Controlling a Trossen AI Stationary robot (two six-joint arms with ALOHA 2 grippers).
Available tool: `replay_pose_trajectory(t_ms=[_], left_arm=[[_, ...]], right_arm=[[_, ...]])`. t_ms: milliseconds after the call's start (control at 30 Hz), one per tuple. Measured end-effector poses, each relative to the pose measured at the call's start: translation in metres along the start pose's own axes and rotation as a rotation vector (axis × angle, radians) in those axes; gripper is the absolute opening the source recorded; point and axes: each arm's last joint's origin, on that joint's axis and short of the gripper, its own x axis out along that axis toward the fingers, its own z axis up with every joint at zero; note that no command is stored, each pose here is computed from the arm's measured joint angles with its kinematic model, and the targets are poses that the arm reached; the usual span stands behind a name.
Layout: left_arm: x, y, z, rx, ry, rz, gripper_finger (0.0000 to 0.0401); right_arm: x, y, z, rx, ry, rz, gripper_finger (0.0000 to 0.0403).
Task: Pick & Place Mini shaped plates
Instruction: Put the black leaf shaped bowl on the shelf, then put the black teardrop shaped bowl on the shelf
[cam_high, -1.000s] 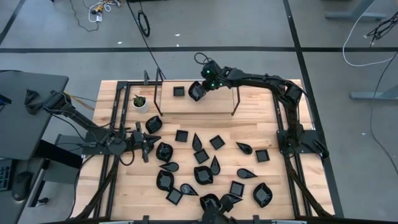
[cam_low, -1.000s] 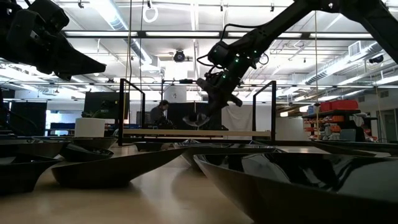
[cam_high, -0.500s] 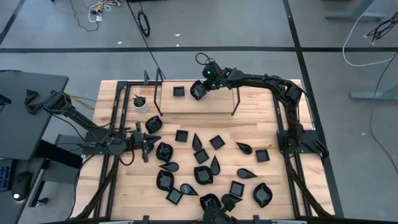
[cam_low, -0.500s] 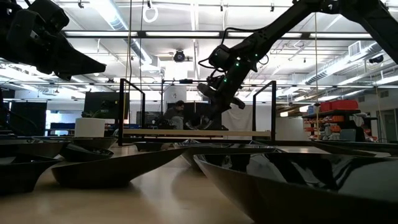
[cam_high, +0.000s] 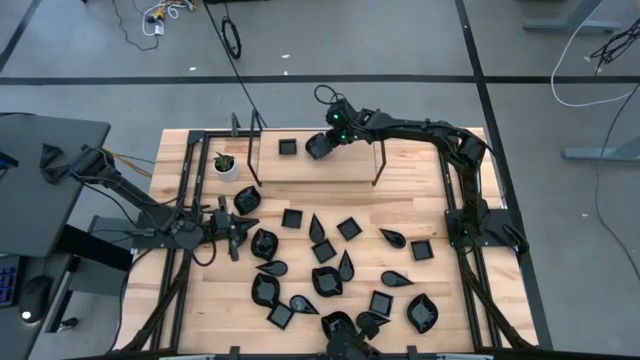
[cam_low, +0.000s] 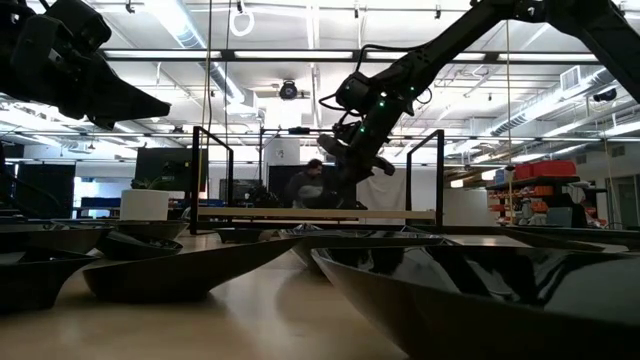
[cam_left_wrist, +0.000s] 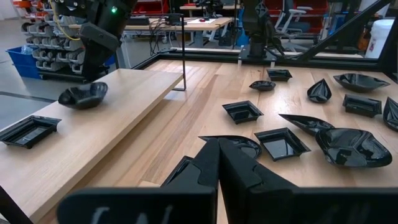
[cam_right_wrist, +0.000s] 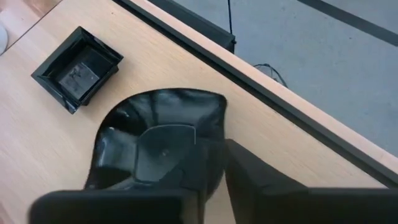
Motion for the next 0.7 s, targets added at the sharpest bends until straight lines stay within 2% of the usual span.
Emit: replay_pose_trajectory(t_ms=[200, 367, 567, 700], left_arm=[[0.000, 0.000, 0.000, 0.000, 0.000, 0.000, 0.0007], [0.000, 0.000, 0.000, -0.001, 0.000, 0.000, 0.0007], [0.000, 0.000, 0.000, 0.000, 0.000, 0.000, 0.0007], [0.000, 0.000, 0.000, 0.000, 0.000, 0.000, 0.0007]], right_arm=[[0.000, -0.003, 0.002, -0.012, -0.041, -0.098, 0.0108], [-0.010, 0.007, 0.006, -0.078, -0.079, -0.075, 0.0115], [-0.048, 0.057, 0.007, -0.293, -0.193, 0.028, 0.0090], [-0.085, 0.108, -0.007, -0.456, -0.284, 0.085, 0.0061]])
